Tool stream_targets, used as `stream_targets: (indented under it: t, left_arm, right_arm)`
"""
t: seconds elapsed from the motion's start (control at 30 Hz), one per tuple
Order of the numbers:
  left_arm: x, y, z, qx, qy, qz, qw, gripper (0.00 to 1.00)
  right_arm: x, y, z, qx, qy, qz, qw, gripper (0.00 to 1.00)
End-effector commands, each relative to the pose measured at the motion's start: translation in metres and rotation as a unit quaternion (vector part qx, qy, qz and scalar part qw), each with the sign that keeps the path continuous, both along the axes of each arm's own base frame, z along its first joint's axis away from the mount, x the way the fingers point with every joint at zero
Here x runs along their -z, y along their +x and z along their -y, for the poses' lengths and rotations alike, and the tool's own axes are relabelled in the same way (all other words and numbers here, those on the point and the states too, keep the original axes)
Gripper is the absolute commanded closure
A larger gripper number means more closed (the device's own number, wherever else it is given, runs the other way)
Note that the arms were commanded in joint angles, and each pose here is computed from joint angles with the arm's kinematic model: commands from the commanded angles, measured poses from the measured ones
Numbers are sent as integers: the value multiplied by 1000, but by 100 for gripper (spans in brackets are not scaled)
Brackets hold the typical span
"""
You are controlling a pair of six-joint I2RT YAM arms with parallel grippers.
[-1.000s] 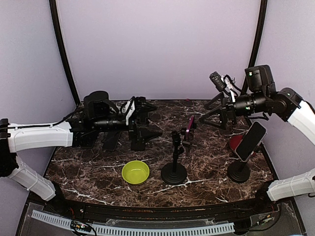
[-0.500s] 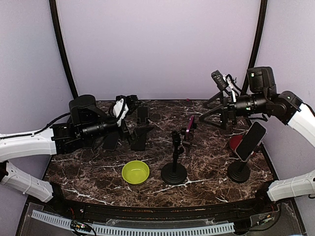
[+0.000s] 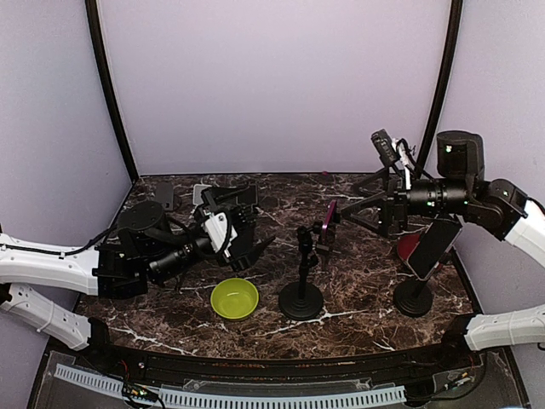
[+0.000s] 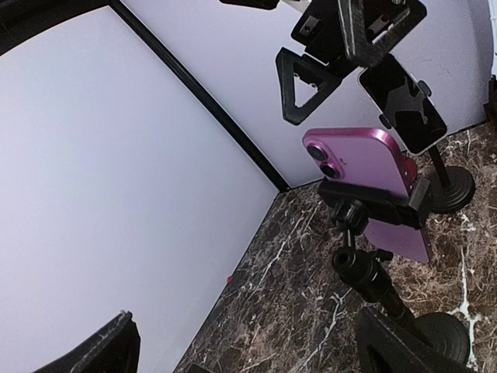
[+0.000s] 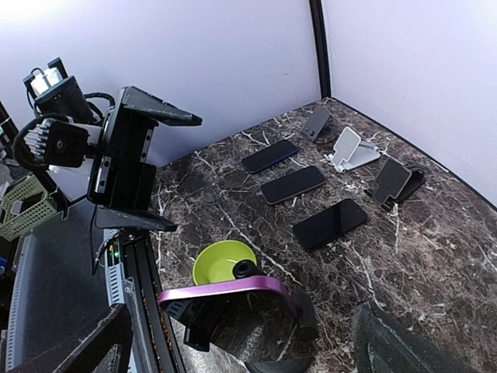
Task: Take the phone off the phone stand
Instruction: Pick up the phone from the phone stand.
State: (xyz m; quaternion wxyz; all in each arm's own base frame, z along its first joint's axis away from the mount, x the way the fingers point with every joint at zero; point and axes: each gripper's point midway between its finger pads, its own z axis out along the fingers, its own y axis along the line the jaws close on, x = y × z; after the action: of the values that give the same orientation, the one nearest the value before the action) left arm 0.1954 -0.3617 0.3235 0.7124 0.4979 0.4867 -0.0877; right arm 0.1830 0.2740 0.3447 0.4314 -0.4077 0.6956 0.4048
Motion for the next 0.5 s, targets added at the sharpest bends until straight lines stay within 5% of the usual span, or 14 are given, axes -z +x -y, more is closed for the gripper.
stream_targets:
  t: [0.0, 0.47]
  left_arm:
    - [-17, -11, -14, 0, -46, 43, 998, 1]
    - [3, -28, -5, 36, -32, 76, 996, 1]
  right_arm:
    - [-11, 6, 3, 60, 26, 18, 998, 1]
    - [12, -6, -16, 92, -53, 73, 992, 1]
